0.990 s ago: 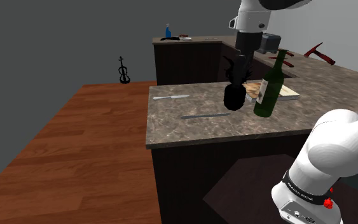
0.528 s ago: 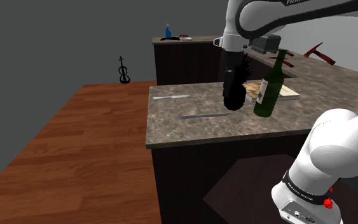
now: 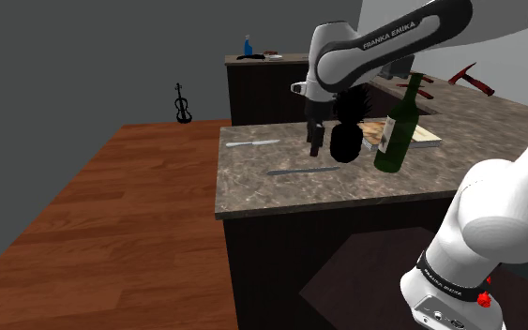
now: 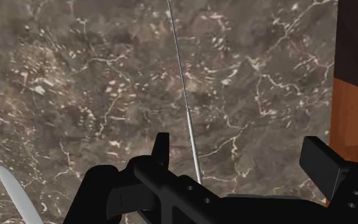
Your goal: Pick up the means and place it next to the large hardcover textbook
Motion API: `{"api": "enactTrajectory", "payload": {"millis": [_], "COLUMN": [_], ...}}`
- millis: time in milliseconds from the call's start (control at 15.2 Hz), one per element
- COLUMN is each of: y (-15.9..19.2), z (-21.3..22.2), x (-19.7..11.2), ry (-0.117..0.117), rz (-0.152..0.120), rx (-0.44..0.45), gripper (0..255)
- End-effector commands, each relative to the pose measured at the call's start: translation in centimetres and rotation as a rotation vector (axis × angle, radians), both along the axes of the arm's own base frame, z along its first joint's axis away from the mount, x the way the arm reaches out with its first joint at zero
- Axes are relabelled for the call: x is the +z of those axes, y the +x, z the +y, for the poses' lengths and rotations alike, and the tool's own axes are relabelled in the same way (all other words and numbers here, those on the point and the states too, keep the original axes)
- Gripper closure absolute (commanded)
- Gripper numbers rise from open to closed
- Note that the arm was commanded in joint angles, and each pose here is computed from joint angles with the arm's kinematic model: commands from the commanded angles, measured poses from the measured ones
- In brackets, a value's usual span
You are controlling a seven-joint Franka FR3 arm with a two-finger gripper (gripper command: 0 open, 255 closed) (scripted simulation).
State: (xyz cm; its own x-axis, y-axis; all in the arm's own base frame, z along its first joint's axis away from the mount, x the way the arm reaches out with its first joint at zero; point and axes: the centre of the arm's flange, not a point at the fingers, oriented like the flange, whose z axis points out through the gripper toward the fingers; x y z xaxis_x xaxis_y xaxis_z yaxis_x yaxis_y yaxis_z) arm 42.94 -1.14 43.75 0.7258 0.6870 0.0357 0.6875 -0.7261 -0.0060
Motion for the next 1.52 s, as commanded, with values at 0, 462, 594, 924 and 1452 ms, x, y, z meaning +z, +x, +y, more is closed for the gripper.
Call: {"api": "enactTrajectory", "payload": {"millis": [0,462,594,924,1452], "y": [1.6,4.3,4.3,4.3,4.3], "z": [0.0,0.4,0.5,0.5,0.5], "x": [-2.2,-7.1,-8.1,-9.0,-8.9], "ry": [0.002,0.006,0.006,0.006,0.006], "rz": [-0.008,-0.018,-0.018,-0.018,-0.018], "rx": [0.076,0.180,0.180,0.180,0.180], "gripper": [0,0,0,0,255]}}
